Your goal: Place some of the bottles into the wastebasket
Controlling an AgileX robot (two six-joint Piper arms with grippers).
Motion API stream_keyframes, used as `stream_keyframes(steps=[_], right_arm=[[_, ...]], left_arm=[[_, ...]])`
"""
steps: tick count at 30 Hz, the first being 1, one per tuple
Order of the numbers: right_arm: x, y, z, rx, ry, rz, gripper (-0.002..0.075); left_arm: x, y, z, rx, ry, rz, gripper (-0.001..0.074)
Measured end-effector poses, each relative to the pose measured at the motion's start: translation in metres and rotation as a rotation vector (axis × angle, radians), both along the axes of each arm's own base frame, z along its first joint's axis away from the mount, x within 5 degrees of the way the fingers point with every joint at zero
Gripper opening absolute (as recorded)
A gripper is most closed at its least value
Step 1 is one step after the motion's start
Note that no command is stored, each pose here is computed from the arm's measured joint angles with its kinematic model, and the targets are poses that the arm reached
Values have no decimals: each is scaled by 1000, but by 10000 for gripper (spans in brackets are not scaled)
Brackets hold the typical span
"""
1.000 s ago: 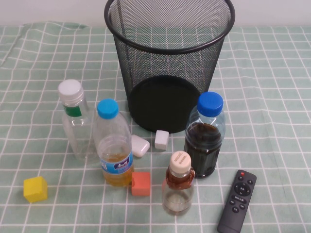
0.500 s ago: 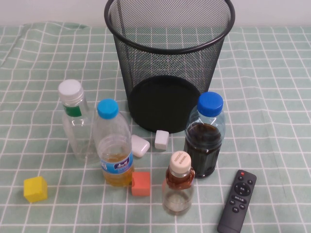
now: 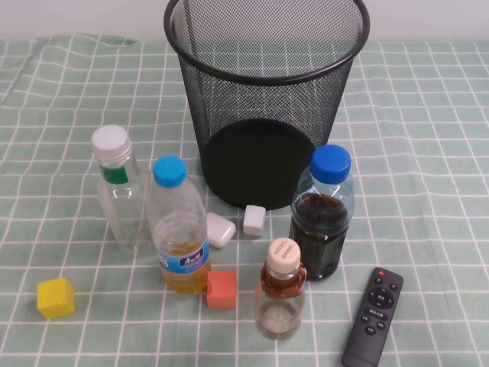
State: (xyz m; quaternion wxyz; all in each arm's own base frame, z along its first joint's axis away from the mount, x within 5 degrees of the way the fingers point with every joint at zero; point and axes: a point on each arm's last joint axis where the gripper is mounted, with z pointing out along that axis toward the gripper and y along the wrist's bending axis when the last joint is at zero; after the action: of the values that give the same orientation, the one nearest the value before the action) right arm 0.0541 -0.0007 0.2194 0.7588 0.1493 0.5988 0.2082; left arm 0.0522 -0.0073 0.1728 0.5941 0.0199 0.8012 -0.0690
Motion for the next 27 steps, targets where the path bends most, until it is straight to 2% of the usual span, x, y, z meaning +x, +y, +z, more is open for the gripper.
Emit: stream_keyframes(steps=[3,6,13,20,23,27], right_arm=[[0,-1,0,104,2,14,-1],[-1,6,8,111,126,87,-1],[15,22,72,-158,560,234,-1],[61,25,88,-349,931,300,-1],[81,31,82,-363,966,362,-1],[111,54,77,-397,866,502,-1]], left_arm=[[0,0,0,0,0,0,-6],[0,0,0,0,0,0,-6],[0,0,0,0,0,0,-6],[0,0,0,0,0,0,-6],[0,0,0,0,0,0,-6],[0,0,0,0,0,0,-6]])
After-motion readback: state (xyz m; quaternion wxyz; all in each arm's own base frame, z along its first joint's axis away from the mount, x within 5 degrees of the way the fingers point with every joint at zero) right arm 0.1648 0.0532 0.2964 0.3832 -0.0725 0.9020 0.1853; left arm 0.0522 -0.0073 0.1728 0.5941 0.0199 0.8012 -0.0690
